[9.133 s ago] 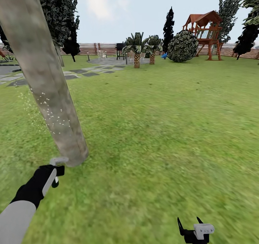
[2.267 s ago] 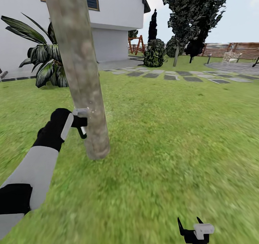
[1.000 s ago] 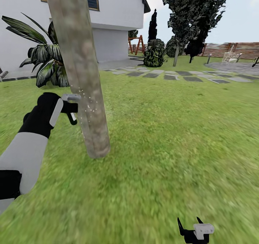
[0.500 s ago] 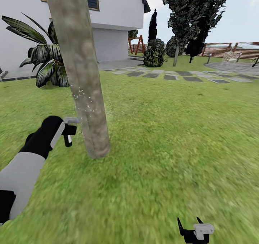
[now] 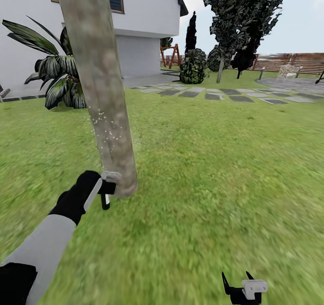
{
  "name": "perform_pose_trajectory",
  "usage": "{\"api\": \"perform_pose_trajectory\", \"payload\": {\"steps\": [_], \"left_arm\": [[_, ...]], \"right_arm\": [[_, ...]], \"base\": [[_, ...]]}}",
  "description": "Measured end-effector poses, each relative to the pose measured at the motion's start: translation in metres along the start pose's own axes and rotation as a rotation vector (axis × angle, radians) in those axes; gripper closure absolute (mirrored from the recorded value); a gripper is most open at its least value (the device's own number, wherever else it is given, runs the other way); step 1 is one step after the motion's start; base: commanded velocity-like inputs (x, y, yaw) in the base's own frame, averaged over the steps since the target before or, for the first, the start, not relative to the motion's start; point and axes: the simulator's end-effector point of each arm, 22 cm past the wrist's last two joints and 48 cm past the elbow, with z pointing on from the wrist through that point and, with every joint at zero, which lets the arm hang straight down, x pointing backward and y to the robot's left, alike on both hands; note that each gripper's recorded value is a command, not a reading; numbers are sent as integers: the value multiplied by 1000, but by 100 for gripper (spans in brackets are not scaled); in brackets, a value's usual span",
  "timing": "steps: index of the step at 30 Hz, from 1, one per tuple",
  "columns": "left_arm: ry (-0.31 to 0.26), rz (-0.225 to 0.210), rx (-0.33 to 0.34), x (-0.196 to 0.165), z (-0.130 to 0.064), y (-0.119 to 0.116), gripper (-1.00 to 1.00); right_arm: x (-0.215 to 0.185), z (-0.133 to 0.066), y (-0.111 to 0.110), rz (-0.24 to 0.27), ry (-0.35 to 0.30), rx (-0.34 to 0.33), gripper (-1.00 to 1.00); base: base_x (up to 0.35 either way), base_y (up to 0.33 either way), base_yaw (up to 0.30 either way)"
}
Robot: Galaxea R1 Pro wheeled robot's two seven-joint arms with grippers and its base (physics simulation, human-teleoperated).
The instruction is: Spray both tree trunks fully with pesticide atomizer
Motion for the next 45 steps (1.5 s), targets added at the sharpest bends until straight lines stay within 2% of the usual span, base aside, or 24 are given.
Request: {"api": "perform_pose_trajectory", "payload": {"steps": [2,4,5,8,9,11,13,17,20,24,28,33,45], "left_arm": [[8,-27,-19,4,2,18,100],[-10,-67,-44,2,1,44,100],[-19,-77,-43,1,1,47,100],[-17,-80,-52,9,5,39,100],[-16,-78,-57,10,6,27,100],[-24,-80,-100,7,6,7,100],[-33,-93,-138,5,4,1,100],[-6,-162,-120,26,12,4,100],[-24,-192,-137,34,17,14,100],[-30,-275,-145,64,29,32,100],[-25,-295,-145,86,36,31,100],[-42,-307,-144,92,38,30,100],[1,-317,-142,113,46,30,100]], "right_arm": [[0,0,0,0,0,0,-100],[0,0,0,0,0,0,-100],[0,0,0,0,0,0,-100],[0,0,0,0,0,0,-100],[0,0,0,1,0,0,-100],[0,0,0,0,0,0,-100],[0,0,0,0,0,0,-100],[0,0,0,0,0,0,-100],[0,0,0,0,0,0,-100],[0,0,1,1,-1,-1,-100],[0,0,0,0,-2,0,-100],[-1,0,-1,0,-3,1,-100],[1,0,0,0,2,0,-100]], "base": [[0,0,0],[0,0,0],[0,0,0],[0,0,0],[0,0,0],[0,0,0],[0,0,0],[25,-36,0],[159,-174,0],[243,-173,0],[243,-159,0],[154,-99,0],[39,-29,184]]}}
